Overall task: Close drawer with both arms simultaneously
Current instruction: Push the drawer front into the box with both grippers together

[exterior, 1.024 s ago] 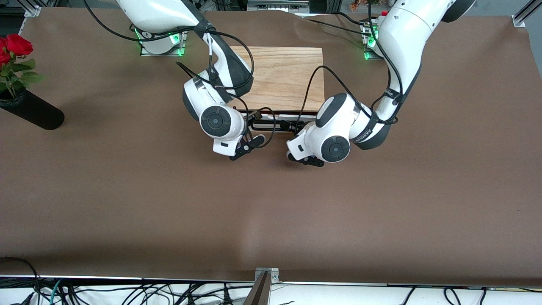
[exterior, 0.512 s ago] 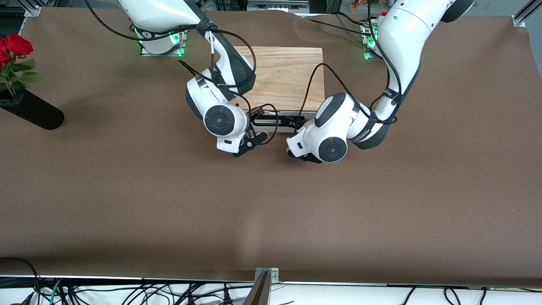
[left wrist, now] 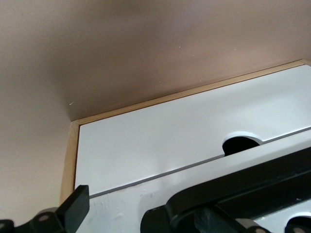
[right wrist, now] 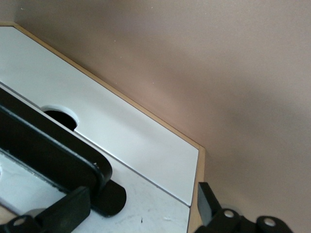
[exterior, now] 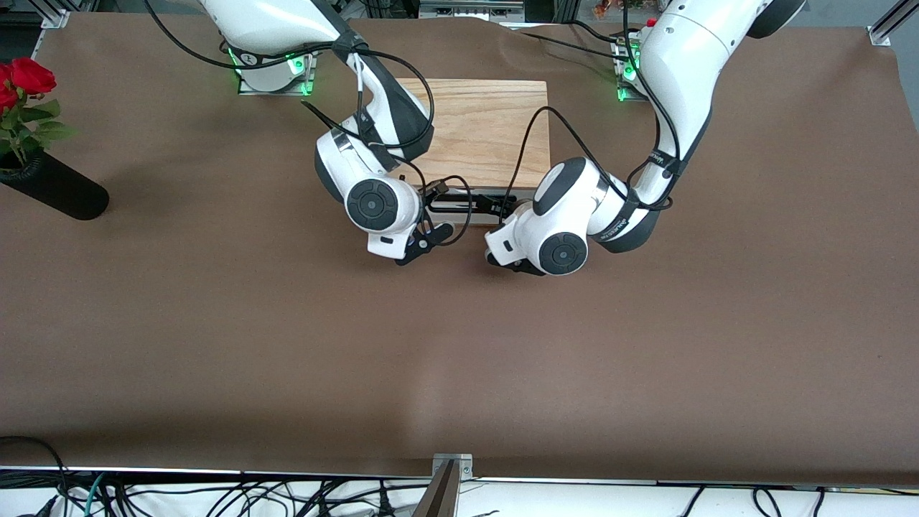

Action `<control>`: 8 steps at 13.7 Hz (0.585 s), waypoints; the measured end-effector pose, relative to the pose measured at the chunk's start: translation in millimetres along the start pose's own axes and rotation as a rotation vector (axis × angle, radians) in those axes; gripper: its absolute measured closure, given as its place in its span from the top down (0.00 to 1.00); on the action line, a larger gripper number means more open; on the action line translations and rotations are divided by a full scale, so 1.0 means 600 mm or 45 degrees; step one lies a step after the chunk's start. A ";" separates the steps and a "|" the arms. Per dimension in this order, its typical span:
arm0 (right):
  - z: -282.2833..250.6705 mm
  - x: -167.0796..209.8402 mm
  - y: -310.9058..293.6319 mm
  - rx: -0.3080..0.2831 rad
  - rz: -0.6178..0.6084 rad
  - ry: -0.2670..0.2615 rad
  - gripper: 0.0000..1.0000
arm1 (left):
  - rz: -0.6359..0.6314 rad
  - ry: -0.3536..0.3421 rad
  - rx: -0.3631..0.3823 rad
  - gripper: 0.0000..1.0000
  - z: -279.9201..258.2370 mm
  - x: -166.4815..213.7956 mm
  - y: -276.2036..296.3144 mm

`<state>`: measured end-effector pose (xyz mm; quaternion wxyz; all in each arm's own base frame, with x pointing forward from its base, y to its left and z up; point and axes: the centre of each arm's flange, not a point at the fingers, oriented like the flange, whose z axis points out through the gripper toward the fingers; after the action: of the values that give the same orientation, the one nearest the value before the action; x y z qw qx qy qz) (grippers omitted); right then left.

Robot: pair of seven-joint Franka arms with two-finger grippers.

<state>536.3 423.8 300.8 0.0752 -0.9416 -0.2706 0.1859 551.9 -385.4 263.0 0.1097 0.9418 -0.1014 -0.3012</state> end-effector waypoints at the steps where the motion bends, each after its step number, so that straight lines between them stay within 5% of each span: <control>1: 0.000 0.000 0.000 0.002 0.001 -0.001 1.00 | 0.000 0.000 0.000 1.00 0.000 0.000 0.000; 8: -0.004 0.001 0.001 0.003 0.001 0.005 1.00 | -0.001 0.027 -0.009 1.00 -0.022 -0.001 -0.004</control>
<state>537.9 423.7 302.9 0.0769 -0.9419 -0.2699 0.1844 559.7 -381.2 273.3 0.1141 0.9446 -0.0986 -0.2914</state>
